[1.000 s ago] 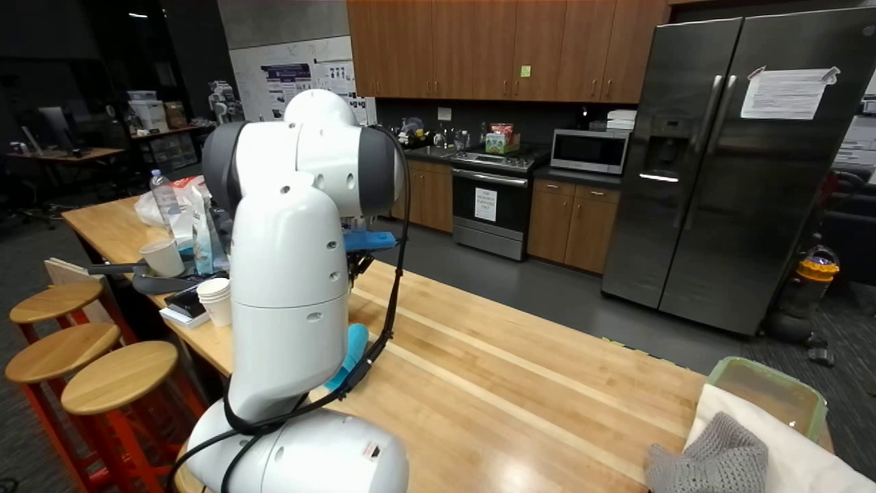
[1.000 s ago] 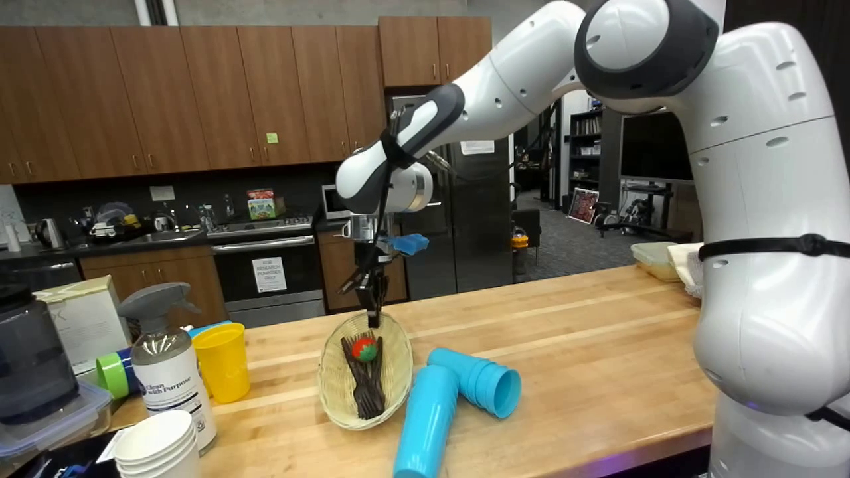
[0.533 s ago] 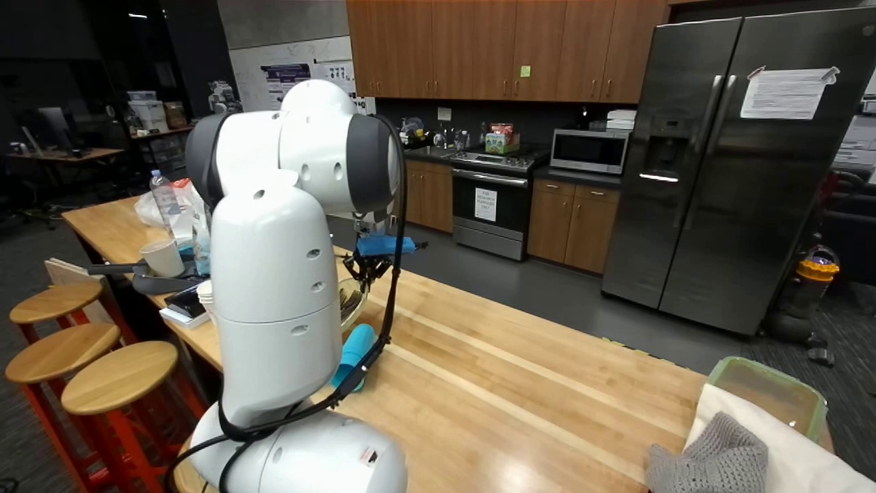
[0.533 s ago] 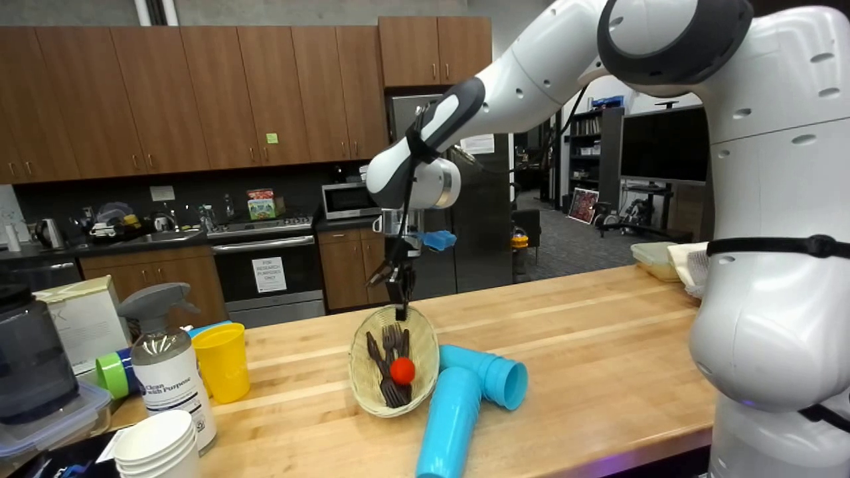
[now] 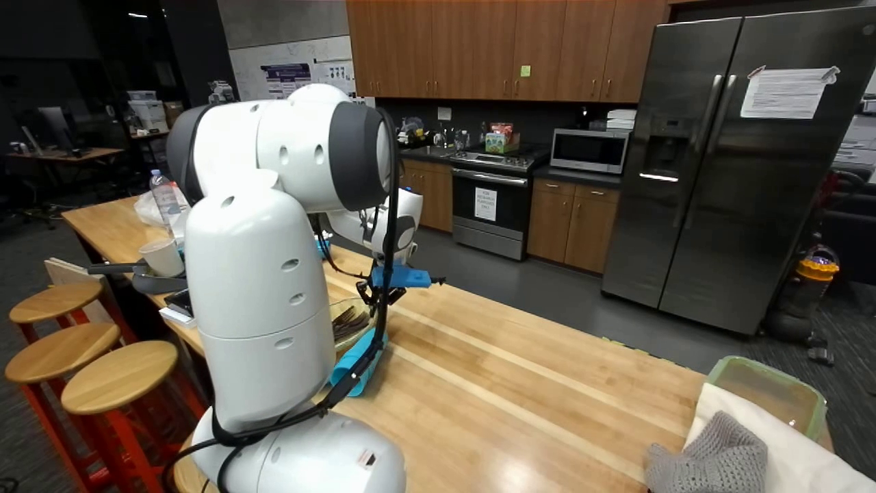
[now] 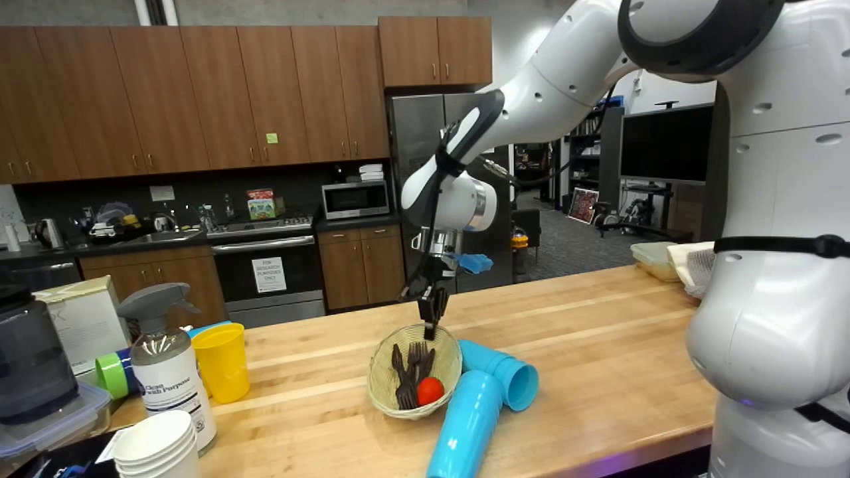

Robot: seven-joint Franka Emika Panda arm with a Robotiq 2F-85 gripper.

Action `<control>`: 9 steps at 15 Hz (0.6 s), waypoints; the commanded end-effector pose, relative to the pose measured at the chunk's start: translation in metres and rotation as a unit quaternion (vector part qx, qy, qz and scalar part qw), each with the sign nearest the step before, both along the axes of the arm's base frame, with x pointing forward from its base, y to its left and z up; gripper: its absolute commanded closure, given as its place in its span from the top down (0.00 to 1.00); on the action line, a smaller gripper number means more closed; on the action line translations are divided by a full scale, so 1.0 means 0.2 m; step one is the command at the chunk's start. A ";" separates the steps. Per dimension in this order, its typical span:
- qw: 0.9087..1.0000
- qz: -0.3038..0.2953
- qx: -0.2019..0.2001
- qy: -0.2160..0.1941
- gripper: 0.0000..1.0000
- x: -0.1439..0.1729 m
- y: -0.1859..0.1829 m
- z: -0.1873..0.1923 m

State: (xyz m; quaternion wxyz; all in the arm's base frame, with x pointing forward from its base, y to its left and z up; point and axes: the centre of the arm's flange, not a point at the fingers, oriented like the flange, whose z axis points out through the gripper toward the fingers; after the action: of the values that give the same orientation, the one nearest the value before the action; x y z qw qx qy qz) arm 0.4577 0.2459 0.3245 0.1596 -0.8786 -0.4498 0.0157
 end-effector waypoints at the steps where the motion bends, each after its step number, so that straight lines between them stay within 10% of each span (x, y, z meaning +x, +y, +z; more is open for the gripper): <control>1: 1.000 -0.018 0.017 0.003 0.01 -0.10 -0.19 -0.09; 9: 0.998 -0.050 0.027 0.019 0.01 -0.12 -0.31 -0.17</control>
State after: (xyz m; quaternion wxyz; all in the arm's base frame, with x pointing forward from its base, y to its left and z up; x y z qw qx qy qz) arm 0.4451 0.2008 0.2994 0.1978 -0.8917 -0.4069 0.0156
